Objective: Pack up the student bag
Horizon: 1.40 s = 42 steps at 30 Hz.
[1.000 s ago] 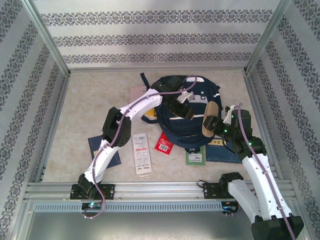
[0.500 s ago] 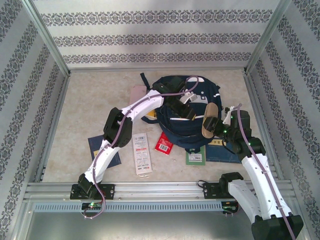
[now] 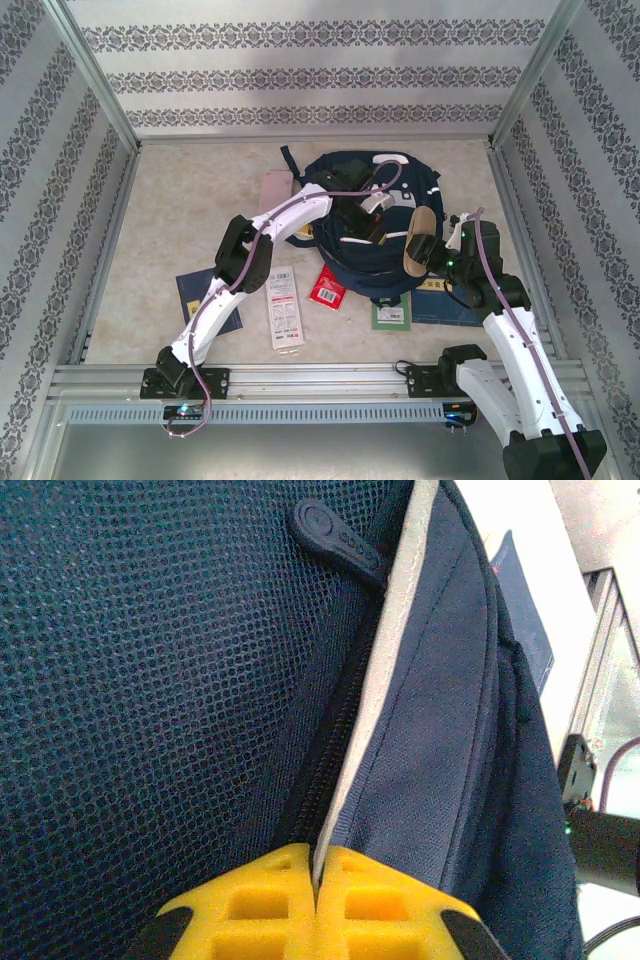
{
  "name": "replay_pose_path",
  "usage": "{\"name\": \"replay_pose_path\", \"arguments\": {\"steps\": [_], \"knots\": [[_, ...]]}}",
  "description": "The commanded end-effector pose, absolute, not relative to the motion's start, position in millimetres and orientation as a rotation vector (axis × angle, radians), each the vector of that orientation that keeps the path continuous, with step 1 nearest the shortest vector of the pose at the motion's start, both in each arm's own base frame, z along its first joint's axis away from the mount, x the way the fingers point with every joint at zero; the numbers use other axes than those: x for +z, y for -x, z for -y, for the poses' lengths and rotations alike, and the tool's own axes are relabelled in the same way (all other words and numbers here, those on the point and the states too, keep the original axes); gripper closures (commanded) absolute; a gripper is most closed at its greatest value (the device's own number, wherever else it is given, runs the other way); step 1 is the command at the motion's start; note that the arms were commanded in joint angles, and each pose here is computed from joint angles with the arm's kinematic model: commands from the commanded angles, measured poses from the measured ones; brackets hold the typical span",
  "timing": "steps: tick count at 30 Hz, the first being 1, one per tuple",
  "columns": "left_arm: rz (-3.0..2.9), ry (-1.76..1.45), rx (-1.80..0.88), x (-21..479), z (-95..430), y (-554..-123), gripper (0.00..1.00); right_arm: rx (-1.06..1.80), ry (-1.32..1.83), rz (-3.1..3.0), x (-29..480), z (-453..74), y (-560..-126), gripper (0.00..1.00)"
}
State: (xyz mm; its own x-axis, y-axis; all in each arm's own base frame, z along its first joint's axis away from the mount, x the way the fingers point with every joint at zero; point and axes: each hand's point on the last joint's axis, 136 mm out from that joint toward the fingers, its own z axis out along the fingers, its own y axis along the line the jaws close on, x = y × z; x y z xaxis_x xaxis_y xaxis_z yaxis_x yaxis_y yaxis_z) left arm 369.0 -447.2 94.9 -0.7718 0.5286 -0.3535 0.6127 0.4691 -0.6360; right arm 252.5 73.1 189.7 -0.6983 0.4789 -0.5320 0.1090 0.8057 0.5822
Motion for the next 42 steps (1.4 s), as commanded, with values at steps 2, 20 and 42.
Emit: {"name": "replay_pose_path", "arguments": {"steps": [2, 20, 42], "knots": [[-2.476, -1.003, -1.224, 148, 444, -382, 1.0, 0.724, -0.398, -2.219, 210, -77, -252, 0.61], [-2.104, -0.681, -1.281, 318, 394, -463, 1.0, 0.855, -0.342, -2.126, 240, -94, -232, 0.62], [-1.94, -0.661, -1.47, 354, 404, -475, 1.0, 1.153, -1.003, -1.856, 187, -151, -398, 0.67]]}}
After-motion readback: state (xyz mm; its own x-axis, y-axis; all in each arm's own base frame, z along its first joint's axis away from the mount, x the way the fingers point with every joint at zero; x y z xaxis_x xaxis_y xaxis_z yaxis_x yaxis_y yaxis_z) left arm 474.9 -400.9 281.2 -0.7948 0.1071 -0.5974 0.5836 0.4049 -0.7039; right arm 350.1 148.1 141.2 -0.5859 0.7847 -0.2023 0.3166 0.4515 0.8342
